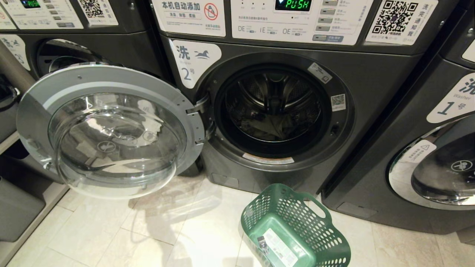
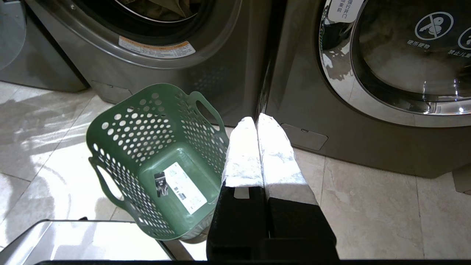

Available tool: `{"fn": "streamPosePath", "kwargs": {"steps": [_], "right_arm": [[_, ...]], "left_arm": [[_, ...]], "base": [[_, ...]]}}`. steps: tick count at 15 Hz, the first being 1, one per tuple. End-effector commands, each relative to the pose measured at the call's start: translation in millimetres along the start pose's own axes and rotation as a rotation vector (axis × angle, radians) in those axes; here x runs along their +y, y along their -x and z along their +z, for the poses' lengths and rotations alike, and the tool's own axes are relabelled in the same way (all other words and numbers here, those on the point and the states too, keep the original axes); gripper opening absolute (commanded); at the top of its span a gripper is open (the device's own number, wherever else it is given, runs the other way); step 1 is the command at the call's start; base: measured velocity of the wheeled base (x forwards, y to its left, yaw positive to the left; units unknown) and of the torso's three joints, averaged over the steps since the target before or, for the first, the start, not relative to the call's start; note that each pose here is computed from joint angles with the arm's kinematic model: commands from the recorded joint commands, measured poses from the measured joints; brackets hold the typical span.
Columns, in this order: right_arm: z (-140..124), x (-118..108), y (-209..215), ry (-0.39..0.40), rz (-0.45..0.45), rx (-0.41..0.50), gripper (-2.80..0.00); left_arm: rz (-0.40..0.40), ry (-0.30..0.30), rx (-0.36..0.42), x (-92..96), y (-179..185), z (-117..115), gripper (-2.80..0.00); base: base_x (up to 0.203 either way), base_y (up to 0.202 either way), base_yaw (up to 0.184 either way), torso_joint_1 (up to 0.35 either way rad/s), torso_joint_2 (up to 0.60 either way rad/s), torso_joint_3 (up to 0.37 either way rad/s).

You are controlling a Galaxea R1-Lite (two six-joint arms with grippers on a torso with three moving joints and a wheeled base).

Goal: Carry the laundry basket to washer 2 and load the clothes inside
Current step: Close the washing machine door with the left hand

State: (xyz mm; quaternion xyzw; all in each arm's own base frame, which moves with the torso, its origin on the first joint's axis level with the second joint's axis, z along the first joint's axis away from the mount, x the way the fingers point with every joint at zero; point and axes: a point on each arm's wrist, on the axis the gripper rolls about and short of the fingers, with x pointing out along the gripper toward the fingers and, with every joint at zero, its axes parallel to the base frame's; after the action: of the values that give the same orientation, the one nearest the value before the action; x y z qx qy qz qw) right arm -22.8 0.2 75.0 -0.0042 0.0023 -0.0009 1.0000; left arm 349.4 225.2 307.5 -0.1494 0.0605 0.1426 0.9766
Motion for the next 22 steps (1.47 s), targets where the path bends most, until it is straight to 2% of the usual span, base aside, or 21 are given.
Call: {"fn": "streamPosePath", "kwargs": {"steps": [1, 4, 11, 17, 20, 22], "right_arm": [[0, 0, 0, 0.001, 0.001, 0.001, -2.80], [0, 0, 0, 0.001, 0.001, 0.000, -2.80], [0, 0, 0, 0.001, 0.000, 0.000, -2.80], [0, 0, 0, 0.001, 0.000, 0.000, -2.80], [0, 0, 0, 0.001, 0.000, 0.000, -2.80], [0, 0, 0, 0.001, 0.001, 0.001, -2.80]], "left_arm": [[-0.010, 0.010, 0.004, 0.1, 0, 0, -2.80], [-0.033, 0.029, 0.032, 0.0, 0, -2, -2.80], [-0.018, 0.061, 0.126, -1.3, 3, -11, -2.80], [-0.014, 0.087, 0.210, -11.4, 15, -14, -2.80], [-0.058, 0.107, 0.265, -18.4, 26, -13, -2.80], [-0.060, 0.115, 0.286, -20.6, 31, -13, -2.80]], "base": [[0.000, 0.000, 0.000, 0.000, 0.00, 0.000], [0.000, 0.000, 0.000, 0.000, 0.00, 0.000], [0.000, 0.000, 0.000, 0.000, 0.00, 0.000], [0.000, 0.000, 0.000, 0.000, 0.00, 0.000], [0.000, 0.000, 0.000, 0.000, 0.00, 0.000], [0.000, 0.000, 0.000, 0.000, 0.00, 0.000]]}}
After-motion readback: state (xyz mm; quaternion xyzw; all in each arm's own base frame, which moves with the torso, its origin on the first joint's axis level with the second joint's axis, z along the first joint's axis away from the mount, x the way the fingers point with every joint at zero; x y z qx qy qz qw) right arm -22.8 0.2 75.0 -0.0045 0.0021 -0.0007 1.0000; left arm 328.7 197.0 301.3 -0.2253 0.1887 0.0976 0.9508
